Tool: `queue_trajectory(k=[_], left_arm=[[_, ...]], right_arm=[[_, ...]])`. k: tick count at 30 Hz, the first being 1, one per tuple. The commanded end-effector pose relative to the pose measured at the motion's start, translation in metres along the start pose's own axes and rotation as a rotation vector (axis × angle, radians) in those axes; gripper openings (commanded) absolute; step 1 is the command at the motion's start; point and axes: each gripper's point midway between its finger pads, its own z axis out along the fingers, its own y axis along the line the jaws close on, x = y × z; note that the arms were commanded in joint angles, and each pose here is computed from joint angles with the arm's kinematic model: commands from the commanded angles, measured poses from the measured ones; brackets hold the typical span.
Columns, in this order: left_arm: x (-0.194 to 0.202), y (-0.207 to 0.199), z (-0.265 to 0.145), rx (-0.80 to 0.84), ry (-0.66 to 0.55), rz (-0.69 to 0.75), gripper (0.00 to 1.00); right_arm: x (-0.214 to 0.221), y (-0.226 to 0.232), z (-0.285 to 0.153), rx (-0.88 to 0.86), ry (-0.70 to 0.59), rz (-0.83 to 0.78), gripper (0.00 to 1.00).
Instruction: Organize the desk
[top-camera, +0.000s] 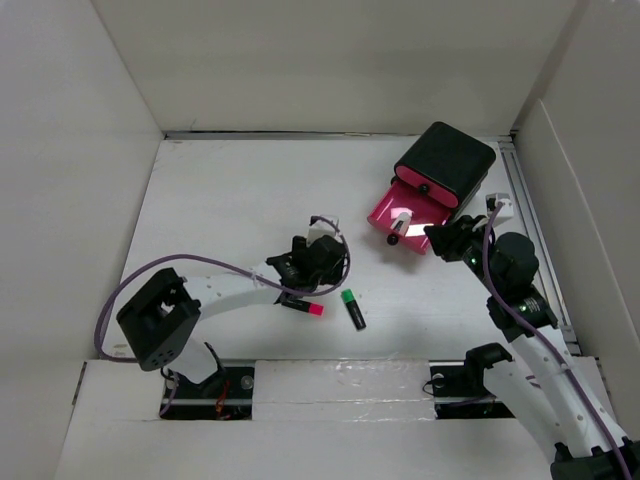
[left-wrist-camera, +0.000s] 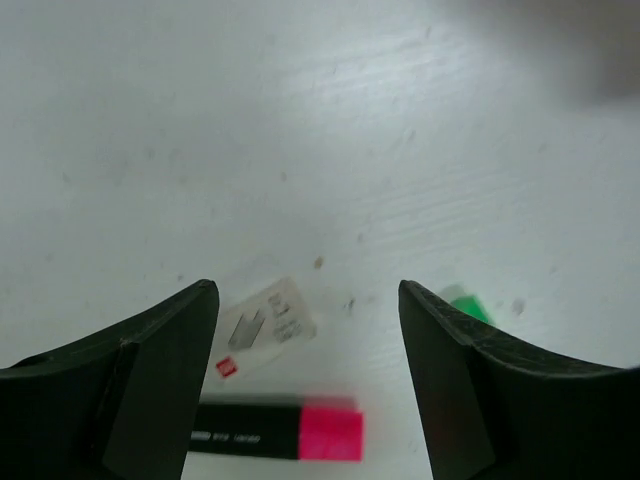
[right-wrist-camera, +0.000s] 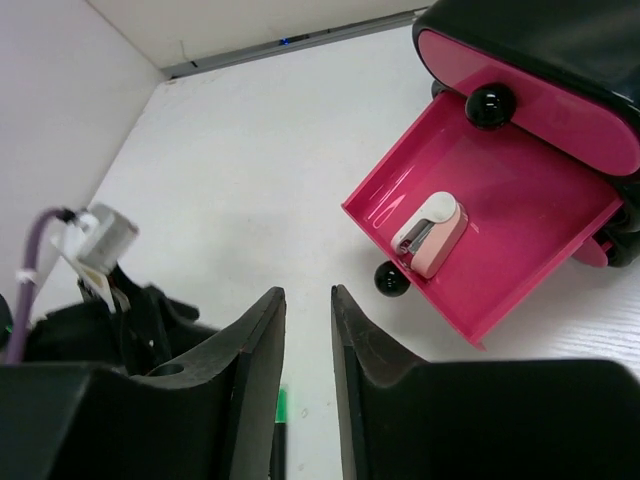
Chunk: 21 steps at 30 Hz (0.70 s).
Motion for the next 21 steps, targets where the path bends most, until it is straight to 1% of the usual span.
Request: queue_trajectory(k=[1, 2, 8, 13, 17, 20, 21], left_arm=[[0.024, 0.011, -0.020, 0.025, 0.051, -0.041, 0.68], [0.036, 0.016, -0.021, 0.028, 0.075, -0.029, 0.70], [0.052, 0.017, -0.023, 0.058, 0.099, -0.005, 0.71], [0.059, 0.025, -0.011, -0.008, 0.109, 0.025, 0.71], [0.060, 0.038, -0.004, -0.100, 0.109, 0.047, 0.71], [0.058, 0.040, -0.004, -0.107, 0.094, 0.050, 0.73], [0.058, 0.040, -0.004, -0.105, 0.091, 0.048, 0.76]], right_arm=[[-0.009, 0.011, 0.001, -0.048, -0.023, -0.015, 0.32], [-0.008, 0.011, 0.002, -0.048, -0.020, -0.015, 0.33], [-0.006, 0.011, 0.003, -0.049, -0.011, -0.010, 0.34], [-0.005, 0.011, 0.003, -0.050, -0.007, -0.010, 0.34], [-0.006, 0.010, 0.003, -0.045, -0.007, -0.016, 0.34], [-0.005, 0.009, 0.003, -0.043, -0.006, -0.017, 0.34], [-0.005, 0.010, 0.004, -0.043, -0.004, -0.017, 0.34]])
